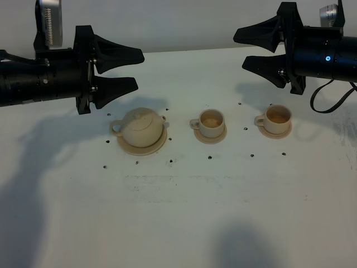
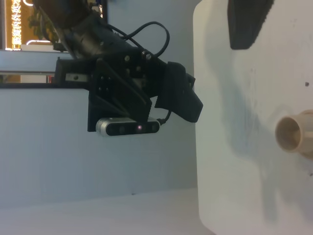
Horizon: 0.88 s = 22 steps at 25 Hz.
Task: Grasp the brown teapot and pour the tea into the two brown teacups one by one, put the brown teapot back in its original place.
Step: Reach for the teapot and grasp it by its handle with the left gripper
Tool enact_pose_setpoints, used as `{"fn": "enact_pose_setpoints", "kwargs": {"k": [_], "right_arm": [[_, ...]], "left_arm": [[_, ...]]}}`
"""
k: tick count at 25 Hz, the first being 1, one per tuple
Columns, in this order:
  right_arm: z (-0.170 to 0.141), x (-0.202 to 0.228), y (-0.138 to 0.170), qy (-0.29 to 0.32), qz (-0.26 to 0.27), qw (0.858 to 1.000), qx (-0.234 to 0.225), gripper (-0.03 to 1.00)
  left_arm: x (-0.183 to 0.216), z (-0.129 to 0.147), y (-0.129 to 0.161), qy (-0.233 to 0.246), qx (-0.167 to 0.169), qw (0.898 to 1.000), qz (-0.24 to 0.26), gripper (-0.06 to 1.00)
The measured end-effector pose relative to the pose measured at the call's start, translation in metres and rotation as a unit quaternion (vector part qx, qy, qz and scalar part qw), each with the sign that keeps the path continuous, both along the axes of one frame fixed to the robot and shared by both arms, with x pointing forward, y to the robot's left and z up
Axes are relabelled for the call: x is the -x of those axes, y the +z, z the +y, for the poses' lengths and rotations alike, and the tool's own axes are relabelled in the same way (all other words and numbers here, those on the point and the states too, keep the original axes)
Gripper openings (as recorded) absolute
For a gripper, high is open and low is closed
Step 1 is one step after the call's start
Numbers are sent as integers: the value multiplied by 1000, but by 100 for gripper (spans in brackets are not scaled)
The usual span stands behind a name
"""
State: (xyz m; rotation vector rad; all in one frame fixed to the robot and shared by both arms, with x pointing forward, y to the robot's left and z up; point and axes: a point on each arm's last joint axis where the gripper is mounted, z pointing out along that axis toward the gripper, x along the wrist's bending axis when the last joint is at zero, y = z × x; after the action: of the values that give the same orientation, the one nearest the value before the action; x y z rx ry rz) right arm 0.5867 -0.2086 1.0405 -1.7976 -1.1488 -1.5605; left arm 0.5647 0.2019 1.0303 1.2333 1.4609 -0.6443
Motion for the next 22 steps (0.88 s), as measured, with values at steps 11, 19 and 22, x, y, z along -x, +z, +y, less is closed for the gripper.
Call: {"fn": "enact_pose_setpoints", "kwargs": {"k": [11,19,22], "right_arm": [[0,-16,37,20,-116,991,66,54],[-16,-26,53,30,-140,968,204,52],[-25,-26,47,28,-126,959,251,52]], "left_arm": [[-15,1,50,-55,-94,973,-204,50],[-6,24,82,-54,-329,901,-277,49],[-2,34,83,-45,-385,884,-262,49]]}}
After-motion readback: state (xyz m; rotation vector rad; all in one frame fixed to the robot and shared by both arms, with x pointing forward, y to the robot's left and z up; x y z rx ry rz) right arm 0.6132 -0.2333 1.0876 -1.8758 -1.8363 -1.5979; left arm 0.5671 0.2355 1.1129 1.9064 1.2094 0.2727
